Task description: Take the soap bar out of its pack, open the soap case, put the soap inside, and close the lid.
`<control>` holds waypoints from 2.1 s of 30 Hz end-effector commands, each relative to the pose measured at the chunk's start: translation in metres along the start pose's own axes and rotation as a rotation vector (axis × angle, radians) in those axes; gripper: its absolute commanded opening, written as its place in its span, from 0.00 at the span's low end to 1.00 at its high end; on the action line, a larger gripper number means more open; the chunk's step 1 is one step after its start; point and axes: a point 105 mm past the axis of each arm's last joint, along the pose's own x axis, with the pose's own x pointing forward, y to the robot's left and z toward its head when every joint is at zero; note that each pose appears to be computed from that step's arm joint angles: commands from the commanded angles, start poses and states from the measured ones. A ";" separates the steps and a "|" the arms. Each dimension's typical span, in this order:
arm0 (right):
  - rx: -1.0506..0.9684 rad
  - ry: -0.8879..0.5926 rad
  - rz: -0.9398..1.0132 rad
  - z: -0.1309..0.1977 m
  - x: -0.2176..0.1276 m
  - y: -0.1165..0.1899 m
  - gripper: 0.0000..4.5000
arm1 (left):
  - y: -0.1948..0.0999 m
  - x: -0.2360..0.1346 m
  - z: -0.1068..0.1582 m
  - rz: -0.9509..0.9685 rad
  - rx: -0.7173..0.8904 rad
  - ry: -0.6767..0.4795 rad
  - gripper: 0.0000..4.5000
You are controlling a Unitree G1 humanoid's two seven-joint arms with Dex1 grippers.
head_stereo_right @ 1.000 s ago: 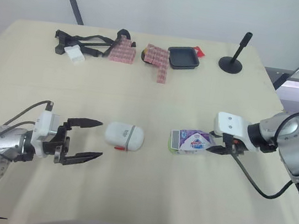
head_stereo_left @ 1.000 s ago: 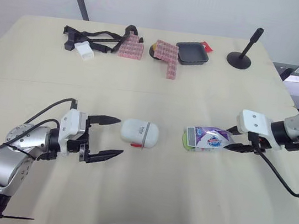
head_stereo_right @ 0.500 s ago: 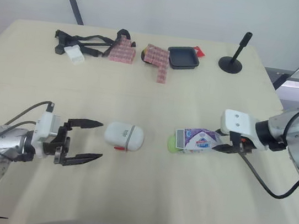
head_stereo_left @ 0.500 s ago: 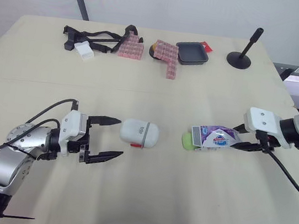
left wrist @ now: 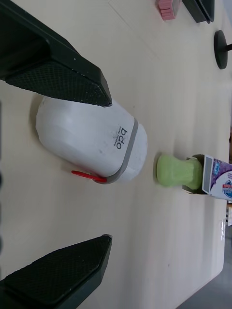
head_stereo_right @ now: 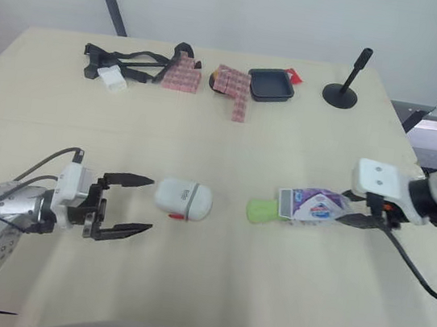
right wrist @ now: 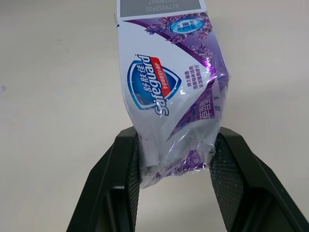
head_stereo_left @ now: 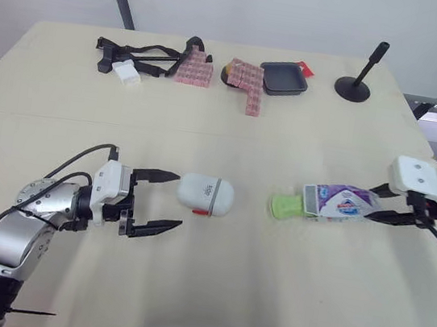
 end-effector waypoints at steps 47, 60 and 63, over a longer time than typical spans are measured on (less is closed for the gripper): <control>1.068 -0.381 -0.960 -0.068 0.026 -0.046 0.45 | -0.008 0.009 0.027 0.027 0.039 -0.134 1.00; 0.883 -0.393 -0.941 -0.046 0.008 -0.056 1.00 | -0.001 0.011 0.029 0.037 0.068 -0.112 1.00; 0.615 -0.454 -0.841 -0.010 0.000 -0.057 1.00 | 0.001 0.009 0.027 0.048 0.063 -0.105 1.00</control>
